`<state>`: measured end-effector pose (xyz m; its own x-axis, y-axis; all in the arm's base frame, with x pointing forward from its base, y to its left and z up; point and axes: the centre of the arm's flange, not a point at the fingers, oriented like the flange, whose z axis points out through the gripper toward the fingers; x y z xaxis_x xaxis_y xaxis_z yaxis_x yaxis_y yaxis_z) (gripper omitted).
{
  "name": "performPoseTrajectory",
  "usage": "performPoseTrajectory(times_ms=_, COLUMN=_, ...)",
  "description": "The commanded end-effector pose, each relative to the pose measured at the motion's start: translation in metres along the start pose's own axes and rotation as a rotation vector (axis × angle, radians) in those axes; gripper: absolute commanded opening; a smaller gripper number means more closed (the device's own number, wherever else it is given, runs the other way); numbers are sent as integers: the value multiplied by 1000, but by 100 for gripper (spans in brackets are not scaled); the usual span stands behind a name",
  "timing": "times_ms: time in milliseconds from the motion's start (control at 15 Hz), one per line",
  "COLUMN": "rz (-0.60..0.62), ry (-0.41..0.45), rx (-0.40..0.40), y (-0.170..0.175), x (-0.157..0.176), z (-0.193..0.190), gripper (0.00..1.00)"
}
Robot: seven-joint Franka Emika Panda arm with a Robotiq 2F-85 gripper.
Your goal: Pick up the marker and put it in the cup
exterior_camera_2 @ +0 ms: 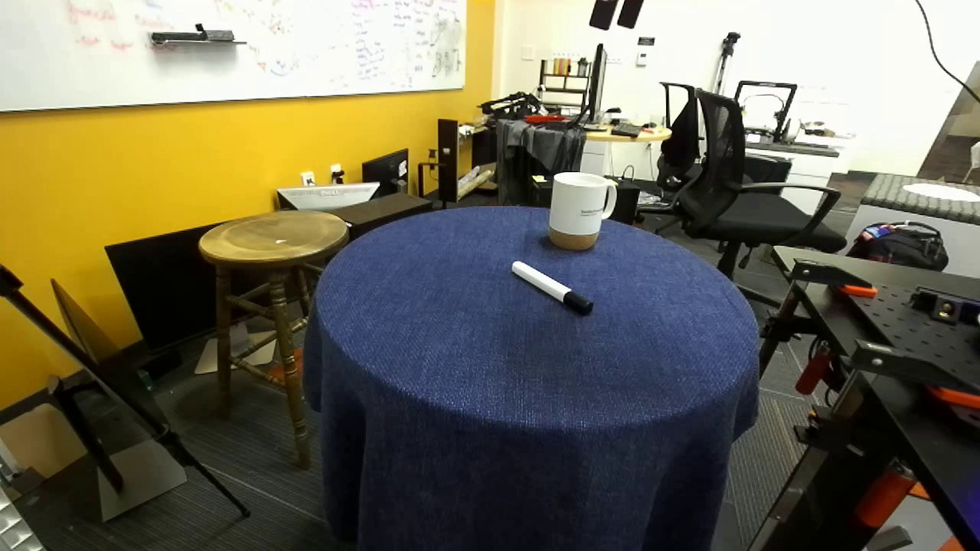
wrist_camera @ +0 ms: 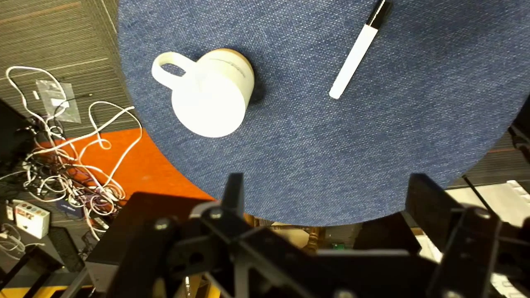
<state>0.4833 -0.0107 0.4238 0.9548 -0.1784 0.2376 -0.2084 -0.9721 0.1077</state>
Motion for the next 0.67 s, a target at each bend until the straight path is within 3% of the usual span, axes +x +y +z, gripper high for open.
performPoseTrajectory(times_ms=0, rz=-15, ry=-14, rx=1, y=-5, x=-1, z=8, gripper=100)
performPoseTrajectory(times_ms=600, rz=-24, ry=-33, rx=-2, y=-13, x=-5, z=30, gripper=100)
